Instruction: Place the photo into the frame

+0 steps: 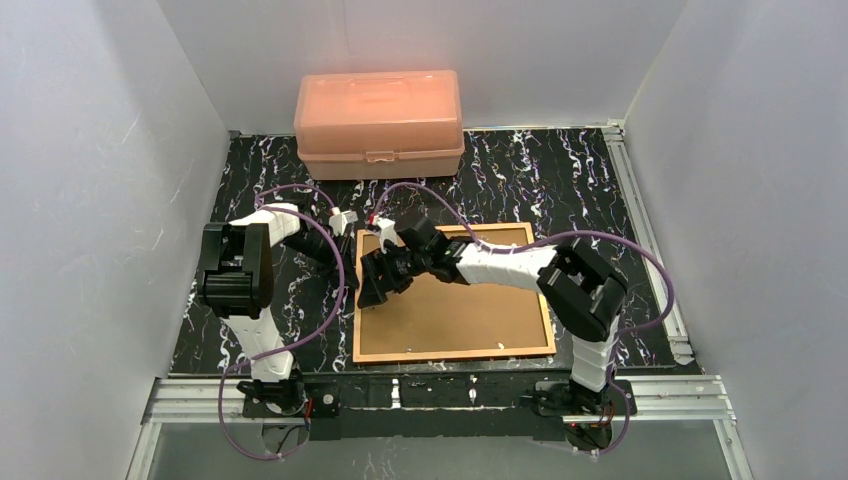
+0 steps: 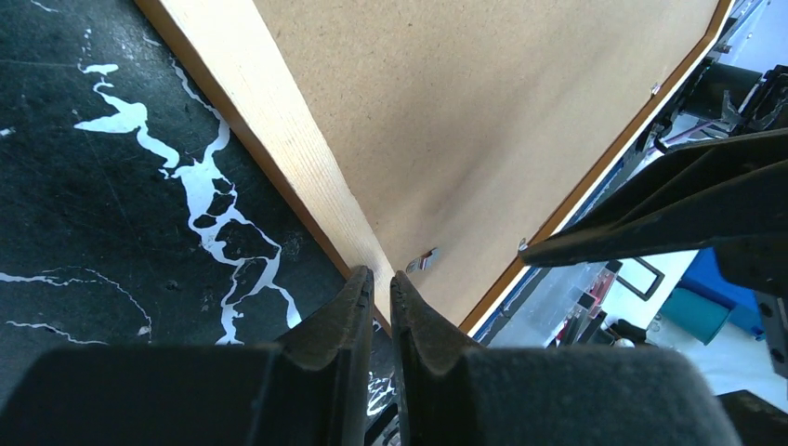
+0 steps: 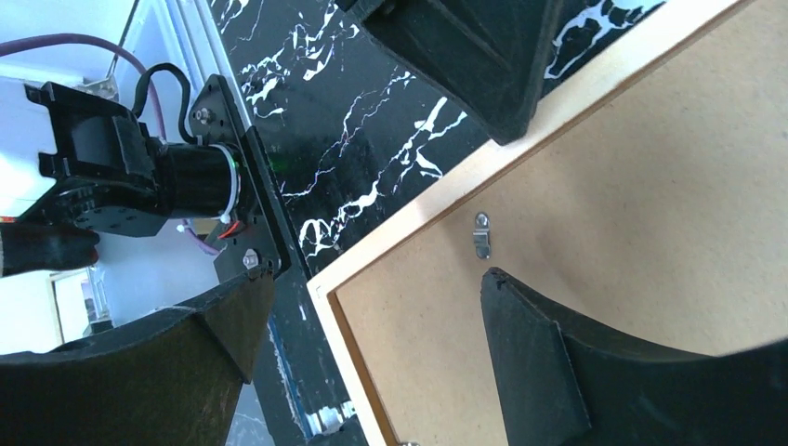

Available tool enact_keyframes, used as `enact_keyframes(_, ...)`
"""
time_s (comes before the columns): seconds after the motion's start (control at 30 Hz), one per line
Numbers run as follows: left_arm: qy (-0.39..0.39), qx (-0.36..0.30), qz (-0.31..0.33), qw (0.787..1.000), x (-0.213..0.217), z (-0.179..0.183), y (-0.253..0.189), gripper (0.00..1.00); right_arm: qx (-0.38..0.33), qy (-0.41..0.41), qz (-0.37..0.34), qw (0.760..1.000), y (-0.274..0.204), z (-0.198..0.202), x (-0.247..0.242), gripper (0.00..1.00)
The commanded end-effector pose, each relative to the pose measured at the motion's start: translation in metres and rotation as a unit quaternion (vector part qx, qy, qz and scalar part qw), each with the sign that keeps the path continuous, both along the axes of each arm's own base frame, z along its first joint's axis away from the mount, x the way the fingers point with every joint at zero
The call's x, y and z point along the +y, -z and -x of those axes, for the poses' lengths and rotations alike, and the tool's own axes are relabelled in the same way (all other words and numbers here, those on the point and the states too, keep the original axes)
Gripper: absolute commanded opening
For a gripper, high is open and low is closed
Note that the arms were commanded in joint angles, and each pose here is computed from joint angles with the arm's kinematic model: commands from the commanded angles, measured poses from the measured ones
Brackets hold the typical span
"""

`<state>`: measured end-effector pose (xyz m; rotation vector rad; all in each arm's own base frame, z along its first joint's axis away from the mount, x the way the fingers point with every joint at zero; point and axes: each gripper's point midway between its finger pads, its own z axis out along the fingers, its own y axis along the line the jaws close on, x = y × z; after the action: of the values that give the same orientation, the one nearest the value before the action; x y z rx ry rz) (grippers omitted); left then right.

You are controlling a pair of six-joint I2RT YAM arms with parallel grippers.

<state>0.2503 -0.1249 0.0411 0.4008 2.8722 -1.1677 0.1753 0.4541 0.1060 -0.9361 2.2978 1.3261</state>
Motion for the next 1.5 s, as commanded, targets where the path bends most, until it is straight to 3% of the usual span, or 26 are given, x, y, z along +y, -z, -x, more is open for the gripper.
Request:
enact_keyframes(0.0, -0.001, 0.004, 0.005, 1.0, -0.001, 0.003, -0.004, 0.11, -0.019, -0.032, -0.035, 0.999, -0.009, 0.001, 0.023, 0.89)
enact_keyframes(1.47, -0.008, 0.0, -0.009, 1.0, 0.005, 0.0, -0.004, 0.09, 0.018, -0.041, -0.009, 0.999, 0.043, 0.022, 0.021, 0.83)
